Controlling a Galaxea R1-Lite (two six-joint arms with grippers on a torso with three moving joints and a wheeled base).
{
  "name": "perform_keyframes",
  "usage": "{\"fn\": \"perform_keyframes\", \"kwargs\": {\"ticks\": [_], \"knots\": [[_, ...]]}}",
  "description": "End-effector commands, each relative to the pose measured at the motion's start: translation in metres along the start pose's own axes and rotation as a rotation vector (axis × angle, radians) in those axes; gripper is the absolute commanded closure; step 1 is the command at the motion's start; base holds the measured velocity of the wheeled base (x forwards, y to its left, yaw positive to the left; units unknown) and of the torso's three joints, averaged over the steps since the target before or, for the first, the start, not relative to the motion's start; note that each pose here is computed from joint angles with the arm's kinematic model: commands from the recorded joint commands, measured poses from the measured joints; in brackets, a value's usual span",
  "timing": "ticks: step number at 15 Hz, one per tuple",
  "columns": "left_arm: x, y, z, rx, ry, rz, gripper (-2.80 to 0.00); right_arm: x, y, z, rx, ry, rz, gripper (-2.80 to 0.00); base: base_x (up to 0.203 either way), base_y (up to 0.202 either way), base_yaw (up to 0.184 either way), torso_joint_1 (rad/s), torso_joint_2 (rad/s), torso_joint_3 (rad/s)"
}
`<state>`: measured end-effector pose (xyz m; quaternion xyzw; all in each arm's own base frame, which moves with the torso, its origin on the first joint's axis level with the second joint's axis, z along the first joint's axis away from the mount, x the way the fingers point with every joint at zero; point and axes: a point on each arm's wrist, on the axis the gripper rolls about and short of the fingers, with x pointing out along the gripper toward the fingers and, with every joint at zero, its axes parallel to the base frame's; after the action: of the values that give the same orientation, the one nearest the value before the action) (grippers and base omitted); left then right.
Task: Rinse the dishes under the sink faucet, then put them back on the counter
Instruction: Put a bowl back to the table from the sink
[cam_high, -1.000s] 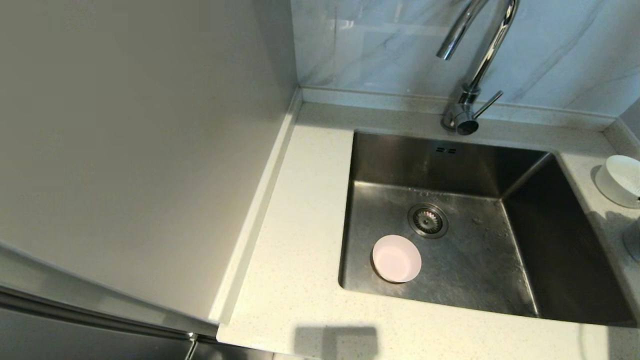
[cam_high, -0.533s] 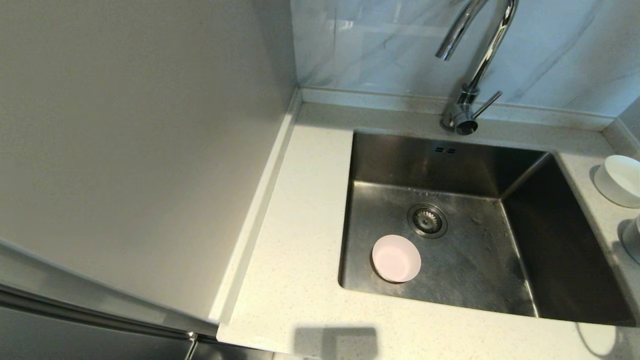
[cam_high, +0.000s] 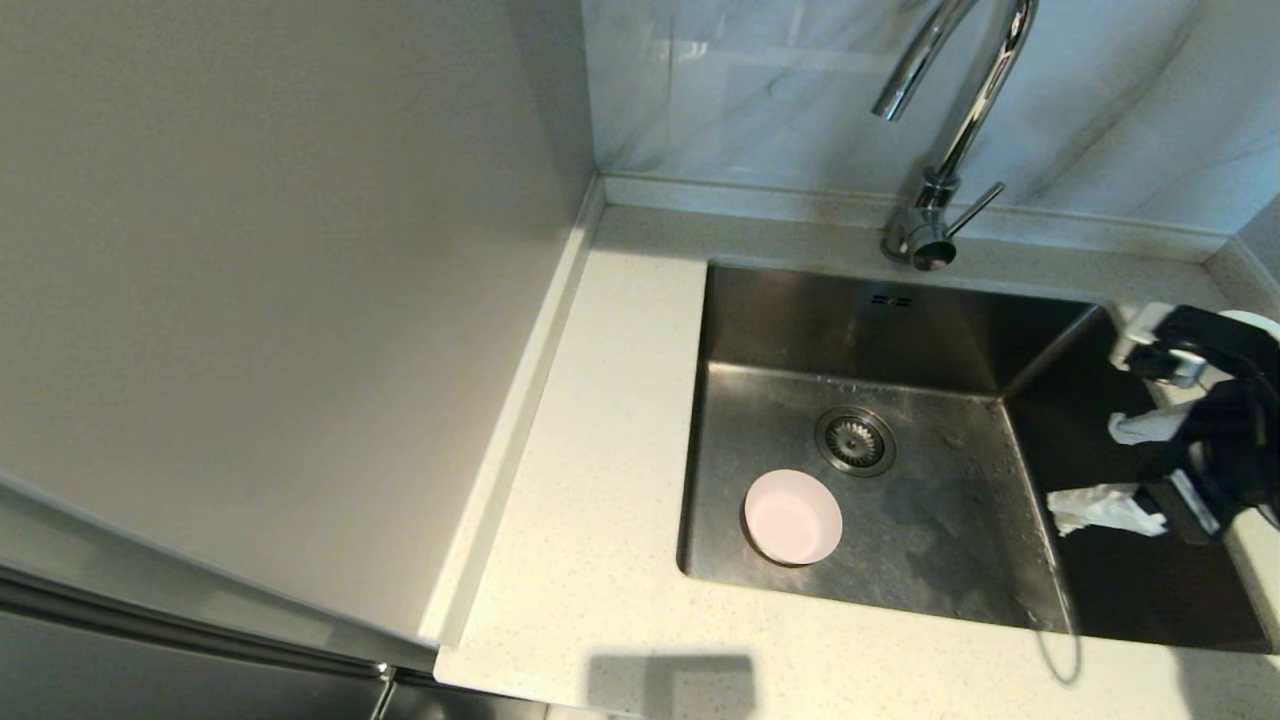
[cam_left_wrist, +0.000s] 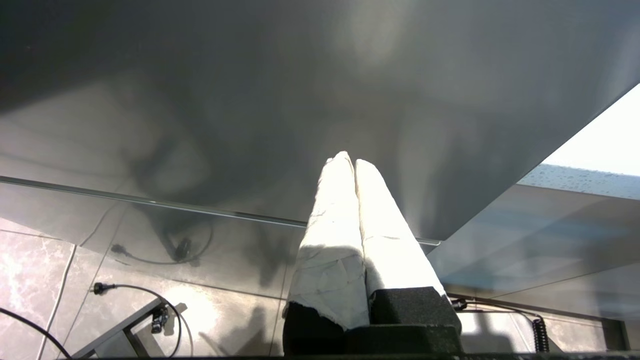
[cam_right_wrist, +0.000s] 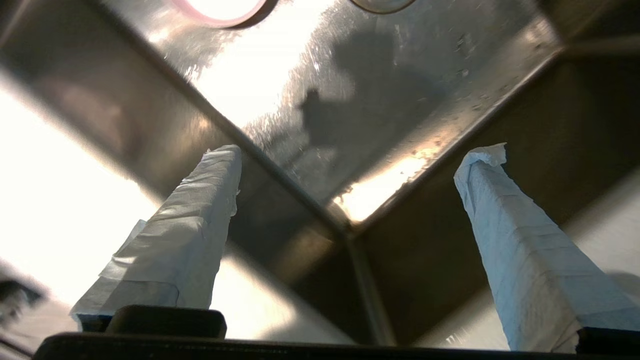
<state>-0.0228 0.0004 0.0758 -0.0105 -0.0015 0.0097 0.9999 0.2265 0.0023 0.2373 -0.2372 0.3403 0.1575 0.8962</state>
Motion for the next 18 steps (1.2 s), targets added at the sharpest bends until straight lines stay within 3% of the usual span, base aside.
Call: {"fn": "perform_keyframes", "kwargs": {"ticks": [1,5,6,9,12,13,15,18], "knots": [[0.0,0.0,0.0,-0.001,-0.003,0.001,0.0,0.072,0.006,0.014,0.049,0.131,0.047,-2.8,0.0,0.0,0.0,0.0,0.0,0.0],[0.0,0.0,0.0,-0.001,-0.005,0.0,0.0,0.145,-0.008,0.017,0.144,0.19,-0.143,-2.8,0.0,0.0,0.0,0.0,0.0,0.0],[0.0,0.0,0.0,-0.001,-0.003,0.001,0.0,0.152,-0.012,0.018,0.214,0.211,-0.202,-2.8,0.0,0.0,0.0,0.0,0.0,0.0],[0.0,0.0,0.0,-0.001,-0.003,0.001,0.0,0.165,-0.017,0.025,0.41,0.282,-0.255,-2.8,0.0,0.0,0.0,0.0,0.0,0.0],[0.0,0.0,0.0,-0.001,-0.003,0.001,0.0,0.186,-0.016,0.025,0.604,0.439,-0.261,-2.8,0.0,0.0,0.0,0.0,0.0,0.0],[0.0,0.0,0.0,-0.001,-0.003,0.001,0.0,0.195,-0.012,0.022,0.629,0.479,-0.247,-2.8,0.0,0.0,0.0,0.0,0.0,0.0],[0.0,0.0,0.0,-0.001,-0.003,0.001,0.0,0.2,-0.004,0.021,0.632,0.498,-0.13,-2.8,0.0,0.0,0.0,0.0,0.0,0.0],[0.0,0.0,0.0,-0.001,-0.003,0.001,0.0,0.186,0.012,0.029,0.505,0.489,0.007,-2.8,0.0,0.0,0.0,0.0,0.0,0.0]]}}
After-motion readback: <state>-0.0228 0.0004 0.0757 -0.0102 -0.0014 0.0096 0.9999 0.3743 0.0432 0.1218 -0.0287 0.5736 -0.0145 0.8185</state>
